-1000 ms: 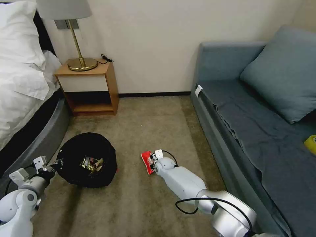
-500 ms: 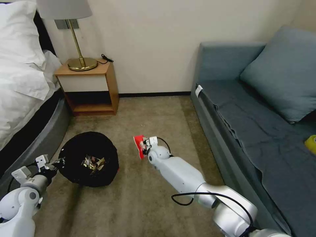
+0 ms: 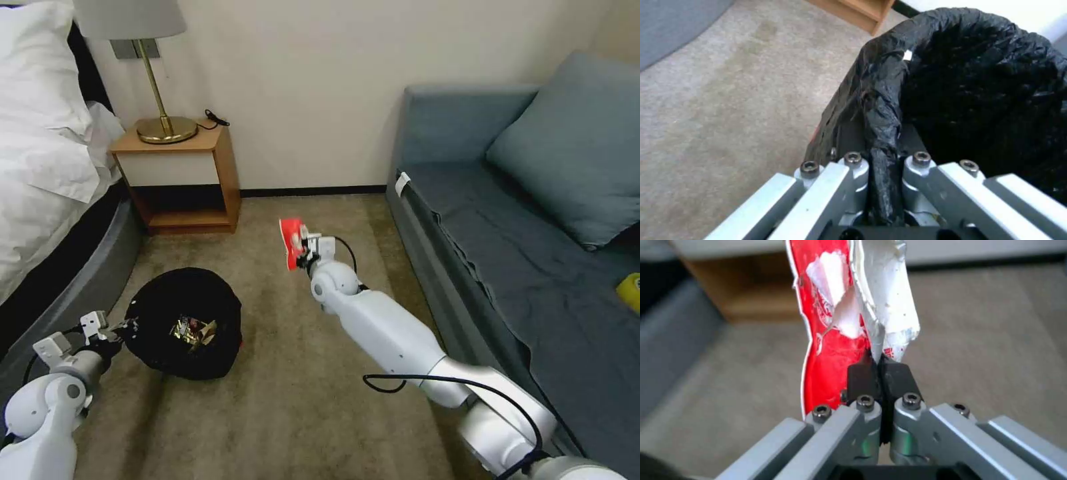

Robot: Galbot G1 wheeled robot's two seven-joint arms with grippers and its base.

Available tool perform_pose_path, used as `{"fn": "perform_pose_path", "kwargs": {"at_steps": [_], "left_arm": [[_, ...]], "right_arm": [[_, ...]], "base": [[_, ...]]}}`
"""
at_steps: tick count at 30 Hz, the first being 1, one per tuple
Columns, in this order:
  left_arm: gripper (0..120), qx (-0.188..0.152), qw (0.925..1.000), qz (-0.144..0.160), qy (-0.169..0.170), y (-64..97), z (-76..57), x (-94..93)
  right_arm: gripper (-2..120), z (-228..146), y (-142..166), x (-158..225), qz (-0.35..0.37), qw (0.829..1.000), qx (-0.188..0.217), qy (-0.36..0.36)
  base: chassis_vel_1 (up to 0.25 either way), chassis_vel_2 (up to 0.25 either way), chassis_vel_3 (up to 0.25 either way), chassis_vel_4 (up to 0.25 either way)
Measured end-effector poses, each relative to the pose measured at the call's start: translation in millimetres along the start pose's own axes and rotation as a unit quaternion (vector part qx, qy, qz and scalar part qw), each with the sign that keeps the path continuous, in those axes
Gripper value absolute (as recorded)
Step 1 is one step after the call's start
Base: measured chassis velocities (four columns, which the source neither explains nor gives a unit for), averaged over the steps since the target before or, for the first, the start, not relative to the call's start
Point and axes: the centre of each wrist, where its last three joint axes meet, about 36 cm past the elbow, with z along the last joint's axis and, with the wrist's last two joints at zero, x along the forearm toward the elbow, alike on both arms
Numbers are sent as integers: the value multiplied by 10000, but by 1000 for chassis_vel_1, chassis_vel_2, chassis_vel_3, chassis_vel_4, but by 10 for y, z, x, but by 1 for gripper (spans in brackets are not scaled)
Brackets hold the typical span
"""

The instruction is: Pick up the trash bin, then pick up the garbage on the floor and place it into the trash bin.

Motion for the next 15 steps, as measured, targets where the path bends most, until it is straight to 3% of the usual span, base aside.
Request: {"fn": "perform_pose_path", "kwargs": {"at_steps": [8, 15], "left_arm": [[4, 36, 9998, 202, 77, -131, -77, -88], [4, 136, 9994, 300, 90, -244, -126, -46]], "right_arm": [[0, -220, 443, 452, -995, 9929, -76, -646], [0, -90, 883, 873, -2050, 9750, 227, -825]], "base": [[0, 0, 0, 0], [0, 0, 0, 0]]}}
